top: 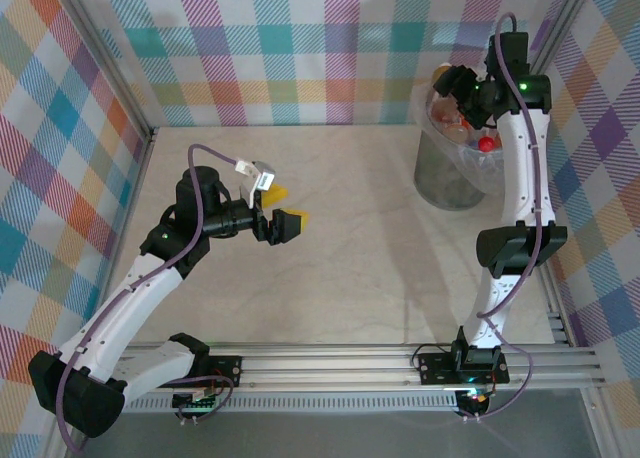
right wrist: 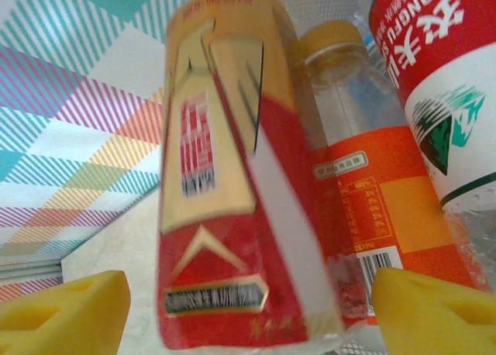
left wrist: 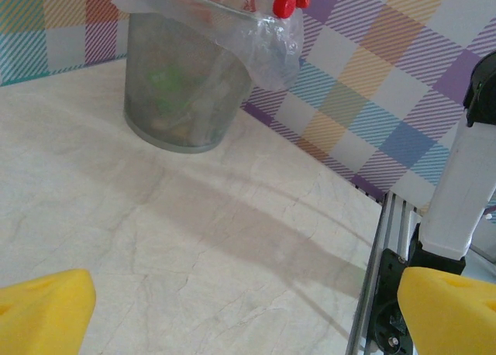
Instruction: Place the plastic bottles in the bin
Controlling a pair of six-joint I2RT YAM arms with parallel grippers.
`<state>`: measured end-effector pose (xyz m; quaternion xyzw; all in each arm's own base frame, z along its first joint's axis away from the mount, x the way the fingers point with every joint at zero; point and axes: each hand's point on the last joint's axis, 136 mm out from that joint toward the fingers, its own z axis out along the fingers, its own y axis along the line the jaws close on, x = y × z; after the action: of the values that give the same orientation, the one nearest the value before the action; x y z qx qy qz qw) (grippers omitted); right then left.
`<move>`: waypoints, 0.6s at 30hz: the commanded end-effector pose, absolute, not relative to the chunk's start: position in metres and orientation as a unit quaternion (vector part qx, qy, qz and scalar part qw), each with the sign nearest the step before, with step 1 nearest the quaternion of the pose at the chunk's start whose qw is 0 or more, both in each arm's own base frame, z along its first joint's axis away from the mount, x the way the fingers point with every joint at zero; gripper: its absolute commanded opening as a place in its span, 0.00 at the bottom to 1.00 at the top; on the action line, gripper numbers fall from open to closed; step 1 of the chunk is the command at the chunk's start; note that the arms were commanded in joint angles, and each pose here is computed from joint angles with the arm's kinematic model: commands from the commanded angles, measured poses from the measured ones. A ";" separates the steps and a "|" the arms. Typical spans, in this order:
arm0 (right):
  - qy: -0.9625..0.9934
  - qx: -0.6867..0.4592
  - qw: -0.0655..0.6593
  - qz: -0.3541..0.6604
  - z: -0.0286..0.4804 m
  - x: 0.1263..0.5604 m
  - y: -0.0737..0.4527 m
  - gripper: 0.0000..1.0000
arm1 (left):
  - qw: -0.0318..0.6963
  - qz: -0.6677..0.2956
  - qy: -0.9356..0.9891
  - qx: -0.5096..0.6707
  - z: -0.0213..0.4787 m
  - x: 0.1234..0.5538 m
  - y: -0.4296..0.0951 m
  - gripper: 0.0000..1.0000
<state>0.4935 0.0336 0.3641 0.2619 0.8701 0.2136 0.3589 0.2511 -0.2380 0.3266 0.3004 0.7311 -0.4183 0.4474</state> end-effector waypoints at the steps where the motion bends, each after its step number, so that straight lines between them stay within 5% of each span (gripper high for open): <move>1: 0.870 0.256 0.364 0.213 0.371 0.492 0.032 0.82 | 0.449 -0.416 0.727 0.312 0.326 0.248 -0.240 1.00; 18: 0.865 0.202 0.419 0.189 0.383 0.513 0.031 0.65 | 0.447 -0.413 0.730 0.311 0.323 0.249 -0.240 1.00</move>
<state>0.5017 0.0328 0.3716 0.2305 0.8713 0.2028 0.3828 0.2515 -0.2378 0.3262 0.2999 0.7319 -0.4174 0.4474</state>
